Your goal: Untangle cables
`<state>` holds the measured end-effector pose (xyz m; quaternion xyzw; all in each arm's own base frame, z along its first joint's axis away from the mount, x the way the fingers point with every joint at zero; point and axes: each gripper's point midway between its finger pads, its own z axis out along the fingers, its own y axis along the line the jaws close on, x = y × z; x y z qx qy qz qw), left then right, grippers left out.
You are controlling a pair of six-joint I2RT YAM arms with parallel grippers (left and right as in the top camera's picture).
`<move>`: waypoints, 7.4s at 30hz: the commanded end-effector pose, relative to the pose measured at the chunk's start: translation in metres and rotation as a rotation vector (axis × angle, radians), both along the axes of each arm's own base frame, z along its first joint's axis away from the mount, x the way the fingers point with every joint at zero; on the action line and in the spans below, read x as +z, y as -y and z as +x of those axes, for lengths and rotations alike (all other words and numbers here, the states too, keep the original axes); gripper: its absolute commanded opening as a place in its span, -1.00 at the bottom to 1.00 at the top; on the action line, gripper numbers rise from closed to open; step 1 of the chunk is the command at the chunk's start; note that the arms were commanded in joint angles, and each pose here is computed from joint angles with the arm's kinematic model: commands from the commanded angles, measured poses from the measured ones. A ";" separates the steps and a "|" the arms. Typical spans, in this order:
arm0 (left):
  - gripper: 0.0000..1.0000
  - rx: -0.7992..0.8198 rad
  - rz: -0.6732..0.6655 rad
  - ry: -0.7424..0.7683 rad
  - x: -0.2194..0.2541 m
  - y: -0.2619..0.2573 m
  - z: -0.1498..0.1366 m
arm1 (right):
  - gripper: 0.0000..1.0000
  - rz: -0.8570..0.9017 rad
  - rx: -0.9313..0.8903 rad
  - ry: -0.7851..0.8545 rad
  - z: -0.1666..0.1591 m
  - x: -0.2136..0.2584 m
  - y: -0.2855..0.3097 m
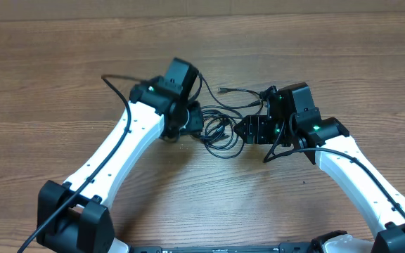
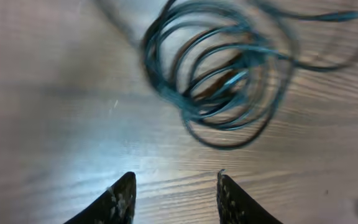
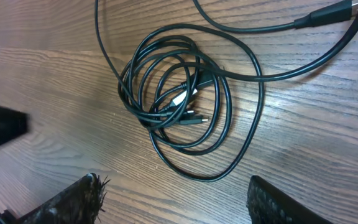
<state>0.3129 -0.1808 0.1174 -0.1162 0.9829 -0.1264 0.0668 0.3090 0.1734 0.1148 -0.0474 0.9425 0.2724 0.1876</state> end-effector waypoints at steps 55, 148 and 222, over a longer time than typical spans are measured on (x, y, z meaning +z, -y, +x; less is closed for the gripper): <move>-0.92 0.344 0.008 -0.103 -0.113 0.014 -0.005 | 0.49 0.004 0.006 -0.012 -0.002 0.009 -0.001; -0.88 0.239 0.295 0.300 0.093 -0.123 0.039 | -0.27 -0.288 -0.405 0.452 0.017 0.164 0.097; -0.92 -0.516 -0.361 0.328 0.131 0.067 0.044 | 0.55 -0.001 0.033 0.309 0.020 0.127 0.003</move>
